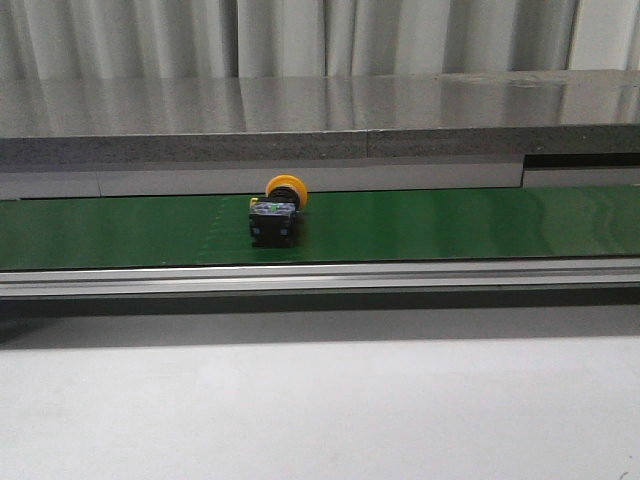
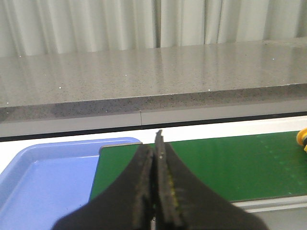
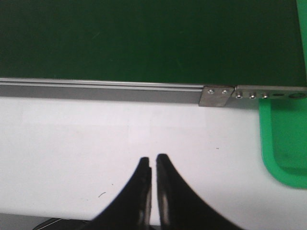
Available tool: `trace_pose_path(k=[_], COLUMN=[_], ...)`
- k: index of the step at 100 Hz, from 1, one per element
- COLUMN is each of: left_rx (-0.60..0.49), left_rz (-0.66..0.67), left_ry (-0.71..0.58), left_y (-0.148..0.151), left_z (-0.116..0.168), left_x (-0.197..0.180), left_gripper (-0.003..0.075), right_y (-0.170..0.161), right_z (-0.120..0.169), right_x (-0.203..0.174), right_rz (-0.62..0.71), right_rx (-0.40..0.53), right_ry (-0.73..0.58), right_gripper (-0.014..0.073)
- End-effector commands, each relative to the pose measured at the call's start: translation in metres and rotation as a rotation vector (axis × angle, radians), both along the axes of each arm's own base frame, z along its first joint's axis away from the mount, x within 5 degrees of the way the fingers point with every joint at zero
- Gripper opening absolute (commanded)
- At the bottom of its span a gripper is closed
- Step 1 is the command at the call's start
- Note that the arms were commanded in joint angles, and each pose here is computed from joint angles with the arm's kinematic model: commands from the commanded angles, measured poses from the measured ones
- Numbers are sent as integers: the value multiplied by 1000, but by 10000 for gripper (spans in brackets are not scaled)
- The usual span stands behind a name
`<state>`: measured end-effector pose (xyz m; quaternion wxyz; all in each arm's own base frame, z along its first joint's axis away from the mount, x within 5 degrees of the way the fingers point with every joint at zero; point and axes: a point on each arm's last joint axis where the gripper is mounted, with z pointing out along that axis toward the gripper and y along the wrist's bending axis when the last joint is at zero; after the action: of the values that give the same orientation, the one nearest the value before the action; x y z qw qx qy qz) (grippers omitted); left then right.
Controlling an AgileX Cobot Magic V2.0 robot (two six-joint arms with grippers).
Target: Move button from left to right
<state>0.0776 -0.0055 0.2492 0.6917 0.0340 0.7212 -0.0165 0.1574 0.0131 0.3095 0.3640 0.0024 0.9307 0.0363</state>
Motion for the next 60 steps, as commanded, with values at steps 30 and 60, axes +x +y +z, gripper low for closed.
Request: trace_pose_path(k=[30, 60], left_rx=[-11, -11], left_rz=[-8, -8], left_ry=[-104, -104], left_y=[-1, -1], left_z=[16, 16], left_x=[0, 0], left_gripper=[-21, -21], right_y=[3, 10], right_z=[16, 29], right_x=[4, 25], right_rz=[0, 0], right_rx=[50, 125], right_ry=[-93, -135], right_gripper=[602, 601])
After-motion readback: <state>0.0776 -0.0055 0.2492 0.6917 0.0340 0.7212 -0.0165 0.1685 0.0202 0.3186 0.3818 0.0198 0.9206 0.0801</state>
